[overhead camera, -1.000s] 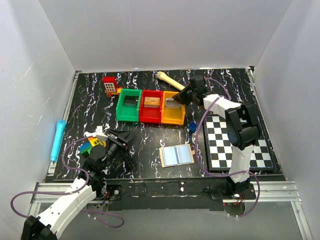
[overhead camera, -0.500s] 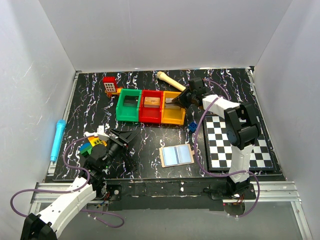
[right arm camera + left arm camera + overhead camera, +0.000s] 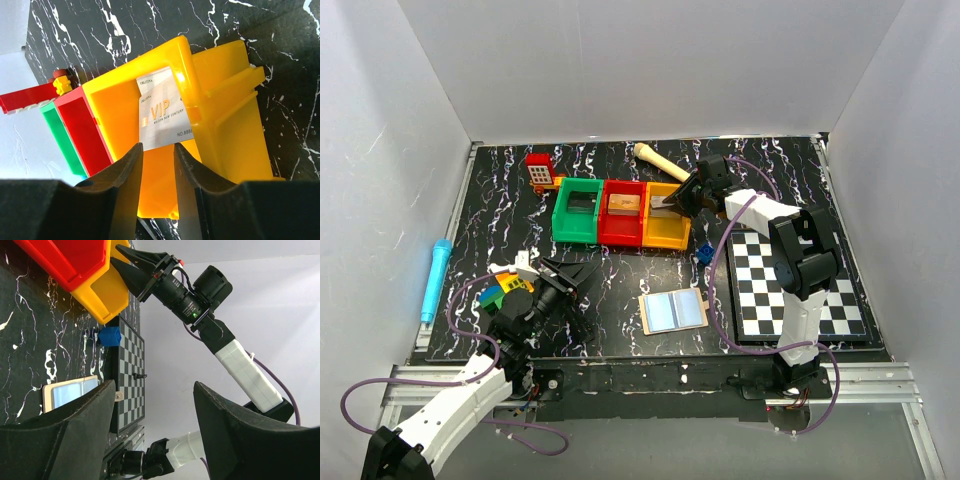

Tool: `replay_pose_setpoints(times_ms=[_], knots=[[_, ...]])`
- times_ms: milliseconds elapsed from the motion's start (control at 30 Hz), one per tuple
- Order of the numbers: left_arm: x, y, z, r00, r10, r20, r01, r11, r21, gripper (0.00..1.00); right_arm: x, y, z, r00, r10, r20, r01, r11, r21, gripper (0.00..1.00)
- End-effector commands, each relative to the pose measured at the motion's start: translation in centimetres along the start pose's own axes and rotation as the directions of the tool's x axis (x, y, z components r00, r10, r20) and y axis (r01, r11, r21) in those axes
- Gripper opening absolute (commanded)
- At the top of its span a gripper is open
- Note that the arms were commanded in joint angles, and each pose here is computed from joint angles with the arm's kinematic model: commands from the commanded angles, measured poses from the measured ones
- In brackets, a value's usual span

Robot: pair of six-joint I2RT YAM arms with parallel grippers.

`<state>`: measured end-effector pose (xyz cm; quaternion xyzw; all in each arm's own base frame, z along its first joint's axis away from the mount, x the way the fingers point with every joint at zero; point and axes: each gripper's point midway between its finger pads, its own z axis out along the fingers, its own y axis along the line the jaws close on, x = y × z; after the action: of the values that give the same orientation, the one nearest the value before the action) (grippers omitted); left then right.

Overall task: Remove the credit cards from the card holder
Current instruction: Place the credit card in the storage box.

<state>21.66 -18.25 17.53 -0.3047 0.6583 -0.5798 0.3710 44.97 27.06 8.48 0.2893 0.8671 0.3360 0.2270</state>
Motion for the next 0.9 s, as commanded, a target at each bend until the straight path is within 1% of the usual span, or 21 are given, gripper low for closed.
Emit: replay_pose_setpoints(times_ms=[0, 533, 600, 667, 733, 800, 833, 867], knots=[[-0.1, -0.3, 0.0, 1.0, -0.001, -0.001, 0.001, 1.0, 0.012, 0.63, 0.0, -1.1, -1.2, 1.0, -0.019, 0.003, 0.018, 0.998, 0.059, 0.41], [0.1, -0.1, 0.1, 1.0, -0.007, -0.009, 0.007, 1.0, 0.011, 0.63, 0.3, -1.3, -1.5, 0.998, -0.055, -0.008, 0.055, 0.997, 0.058, 0.42], [0.1, 0.0, 0.1, 1.0, -0.007, -0.011, 0.008, 1.0, 0.007, 0.63, 0.3, -1.0, -1.8, 0.994, -0.113, -0.004, 0.113, 0.991, 0.074, 0.41], [0.1, 0.0, 0.1, 1.0, -0.009, -0.011, 0.009, 1.0, 0.007, 0.63, 0.2, -0.1, -2.4, 0.979, -0.203, 0.008, 0.201, 0.975, 0.093, 0.41], [0.1, 0.0, 0.1, 1.0, -0.009, -0.009, 0.009, 1.0, 0.008, 0.63, 0.2, 0.4, -3.0, 0.961, -0.275, 0.011, 0.272, 0.956, 0.109, 0.39], [0.2, 0.1, 0.1, 1.0, -0.011, -0.013, 0.011, 1.0, 0.006, 0.63, -0.4, 0.5, -3.5, 0.938, -0.344, 0.034, 0.337, 0.931, 0.138, 0.33], [0.2, 0.1, 0.1, 1.0, -0.011, -0.014, 0.011, 1.0, 0.004, 0.63, -0.5, 0.2, -3.7, 0.926, -0.375, 0.033, 0.366, 0.917, 0.158, 0.29], [0.2, 0.1, 0.1, 1.0, -0.012, -0.016, 0.012, 1.0, 0.004, 0.63, -0.5, 0.0, -3.9, 0.914, -0.405, 0.027, 0.395, 0.903, 0.172, 0.23]])
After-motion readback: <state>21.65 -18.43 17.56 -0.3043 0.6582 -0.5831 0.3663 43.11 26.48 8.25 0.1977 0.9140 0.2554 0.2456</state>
